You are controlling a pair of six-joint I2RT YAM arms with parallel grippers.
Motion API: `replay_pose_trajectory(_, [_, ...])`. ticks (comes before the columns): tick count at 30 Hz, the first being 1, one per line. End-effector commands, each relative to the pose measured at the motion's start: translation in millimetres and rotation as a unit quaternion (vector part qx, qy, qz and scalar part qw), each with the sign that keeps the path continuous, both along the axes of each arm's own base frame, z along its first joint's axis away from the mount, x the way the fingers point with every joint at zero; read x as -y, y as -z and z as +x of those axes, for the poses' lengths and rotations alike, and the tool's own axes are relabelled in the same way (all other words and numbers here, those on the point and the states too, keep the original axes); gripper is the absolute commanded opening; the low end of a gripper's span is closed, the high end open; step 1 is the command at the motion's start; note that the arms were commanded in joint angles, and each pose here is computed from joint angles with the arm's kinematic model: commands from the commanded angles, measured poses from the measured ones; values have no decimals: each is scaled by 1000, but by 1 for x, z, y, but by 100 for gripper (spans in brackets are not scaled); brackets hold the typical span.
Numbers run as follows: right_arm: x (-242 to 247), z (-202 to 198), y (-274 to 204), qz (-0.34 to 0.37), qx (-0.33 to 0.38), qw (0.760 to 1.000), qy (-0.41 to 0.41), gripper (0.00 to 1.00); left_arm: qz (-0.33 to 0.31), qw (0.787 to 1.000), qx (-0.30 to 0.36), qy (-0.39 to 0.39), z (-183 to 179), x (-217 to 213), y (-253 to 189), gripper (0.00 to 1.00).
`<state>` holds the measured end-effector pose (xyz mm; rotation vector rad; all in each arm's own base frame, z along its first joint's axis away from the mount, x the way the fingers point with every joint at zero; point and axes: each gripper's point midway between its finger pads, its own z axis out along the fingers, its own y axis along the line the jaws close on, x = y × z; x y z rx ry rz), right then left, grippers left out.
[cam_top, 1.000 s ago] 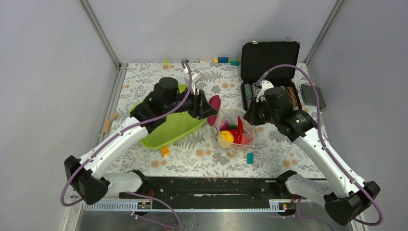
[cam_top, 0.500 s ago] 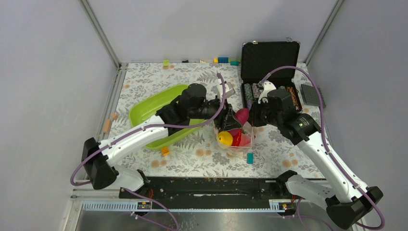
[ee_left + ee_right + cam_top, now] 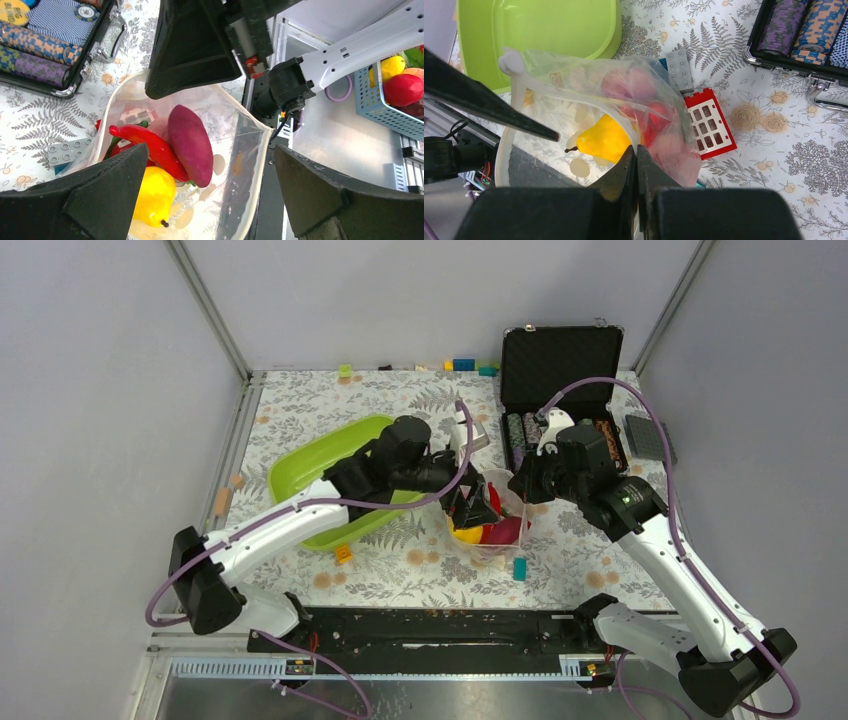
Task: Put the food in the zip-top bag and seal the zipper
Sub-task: Place the fake vegetable in the zipper food storage bag, then zip the zipper food storage bag at the center of the board.
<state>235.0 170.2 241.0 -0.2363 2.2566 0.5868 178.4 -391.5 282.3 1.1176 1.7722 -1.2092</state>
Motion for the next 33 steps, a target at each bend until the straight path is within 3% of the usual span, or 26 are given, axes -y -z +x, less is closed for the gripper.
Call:
replay_pose_trajectory(1, [-4,4,-13,8,26,999,-19,0,-58,996,64,11,-12,-16,-53,99])
replay_pose_trajectory(5, [-5,5,-8,-11,16,999,-30,0,-29,985,142,-90,22,-60,-54,99])
replay_pose_trajectory(9, [-11,9,-10,-10,18,999,-47,0,-57,971,169,-157,60,-114,-62,99])
replay_pose_trajectory(11, [-15,9,-11,-13,20,998,-66,0,-51,974,188,-118,62,-126,-47,99])
replay_pose_trajectory(15, [-25,8,-14,-10,15,994,-104,0,-31,972,228,40,37,-121,-1,99])
replay_pose_trajectory(21, [-39,16,-22,-3,10,991,-132,0,-23,975,207,78,68,-102,20,99])
replay_pose_trajectory(24, [-43,18,-23,-1,5,990,-139,0,-36,979,164,116,82,-93,22,97])
replay_pose_trajectory(29, [-43,21,-20,-6,-2,990,-139,0,-80,971,101,200,84,-94,22,92])
replay_pose_trajectory(33, [-43,23,-19,-5,-7,991,-137,0,-80,966,111,220,85,-94,30,88])
